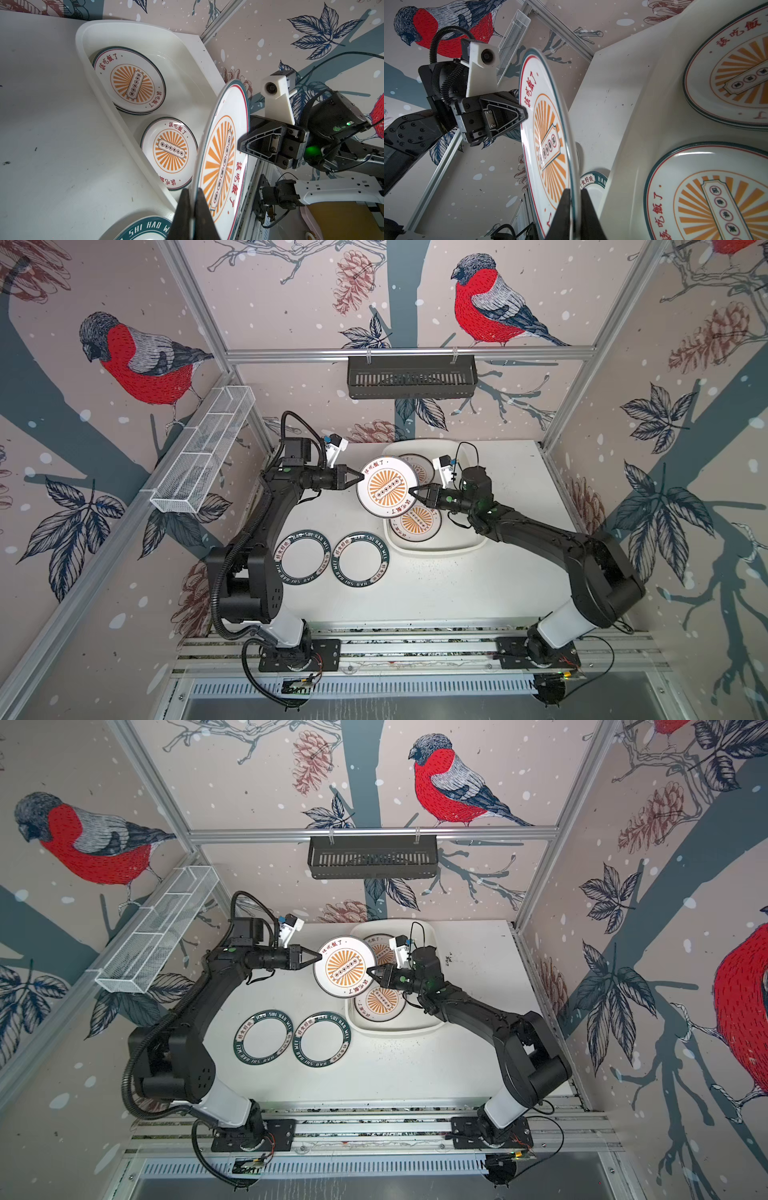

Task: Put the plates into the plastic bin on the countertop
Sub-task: 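Close the right gripper on the plate rim and open the left gripper, then lower the plate onto the nearer bin plate while the left arm withdraws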

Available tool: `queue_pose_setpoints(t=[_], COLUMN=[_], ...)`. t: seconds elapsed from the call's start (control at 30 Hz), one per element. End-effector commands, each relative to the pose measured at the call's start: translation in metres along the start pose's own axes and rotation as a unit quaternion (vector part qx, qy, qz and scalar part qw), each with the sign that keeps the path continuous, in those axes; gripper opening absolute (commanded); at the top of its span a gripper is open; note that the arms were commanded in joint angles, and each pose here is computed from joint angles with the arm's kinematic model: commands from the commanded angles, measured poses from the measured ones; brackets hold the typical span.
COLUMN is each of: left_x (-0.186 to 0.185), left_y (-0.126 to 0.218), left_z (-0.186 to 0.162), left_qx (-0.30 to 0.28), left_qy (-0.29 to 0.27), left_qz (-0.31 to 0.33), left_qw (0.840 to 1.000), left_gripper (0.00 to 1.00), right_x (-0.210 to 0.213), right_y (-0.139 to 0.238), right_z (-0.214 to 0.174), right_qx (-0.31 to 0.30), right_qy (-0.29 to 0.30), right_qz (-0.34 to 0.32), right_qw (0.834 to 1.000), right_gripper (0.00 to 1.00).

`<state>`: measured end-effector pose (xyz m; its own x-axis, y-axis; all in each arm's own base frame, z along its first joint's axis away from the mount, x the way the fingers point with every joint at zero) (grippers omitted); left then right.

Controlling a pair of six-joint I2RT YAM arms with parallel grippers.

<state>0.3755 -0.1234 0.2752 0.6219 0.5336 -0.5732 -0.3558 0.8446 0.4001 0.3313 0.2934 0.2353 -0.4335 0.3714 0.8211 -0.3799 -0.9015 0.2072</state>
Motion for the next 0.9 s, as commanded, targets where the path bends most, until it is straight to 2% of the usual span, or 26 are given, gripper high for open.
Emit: queue_pose_setpoints(t=[0.0,0.1,0.2,0.27,0.43,0.57,0.7,0.87], left_x=[-0.010,-0.008,-0.007,-0.007,-0.007,-0.007,-0.006,-0.010], left_y=[0.001,-0.001,-0.001,-0.002,-0.002,-0.001,0.005,0.016], left_z=[0.001,-0.002,-0.004,-0.004,-0.004,-0.002,0.005,0.011], left_qx=[-0.003,-0.002,-0.001,-0.001,-0.002,-0.002,-0.005,-0.008], left_qy=[-0.006,-0.005,-0.003,-0.004,-0.004,-0.006,-0.024,-0.065], left_qz=[-0.024,-0.023,-0.023,-0.023,-0.023,-0.019,0.015,0.059], left_qw=[1.000,1.000,1.000,1.000,1.000,1.000,1.000,0.996], left_gripper=[0.00,0.00,0.05,0.11,0.32,0.44,0.54,0.58], right_x=[0.013,0.013,0.012,0.012,0.010,0.008,-0.002,-0.021], right_y=[0.003,0.004,0.005,0.005,0.008,0.009,0.018,0.039], right_z=[0.006,0.006,0.007,0.007,0.010,0.012,0.017,0.027], right_qx=[-0.013,-0.014,-0.018,-0.018,-0.023,-0.023,-0.023,-0.023], right_qy=[0.019,0.016,0.013,0.011,0.009,0.008,0.008,0.007], right_qz=[0.028,0.032,0.034,0.034,0.034,0.032,0.016,-0.018], right_qw=[0.999,0.999,0.999,0.999,0.999,0.999,1.000,1.000], right_gripper=[0.06,0.04,0.04,0.04,0.03,0.03,0.03,0.03])
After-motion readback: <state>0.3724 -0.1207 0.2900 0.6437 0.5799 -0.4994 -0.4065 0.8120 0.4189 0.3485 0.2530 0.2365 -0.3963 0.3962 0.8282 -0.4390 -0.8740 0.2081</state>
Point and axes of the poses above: each gripper's point midway between its finger pads, its own y axis back along the fingers, its own x axis along the line the jaws close on, z = x × y, the point moved 4 cm from there along y, back along the fingers, and after that the axes turned 4 degrees about -y, right-handed, at the moved point
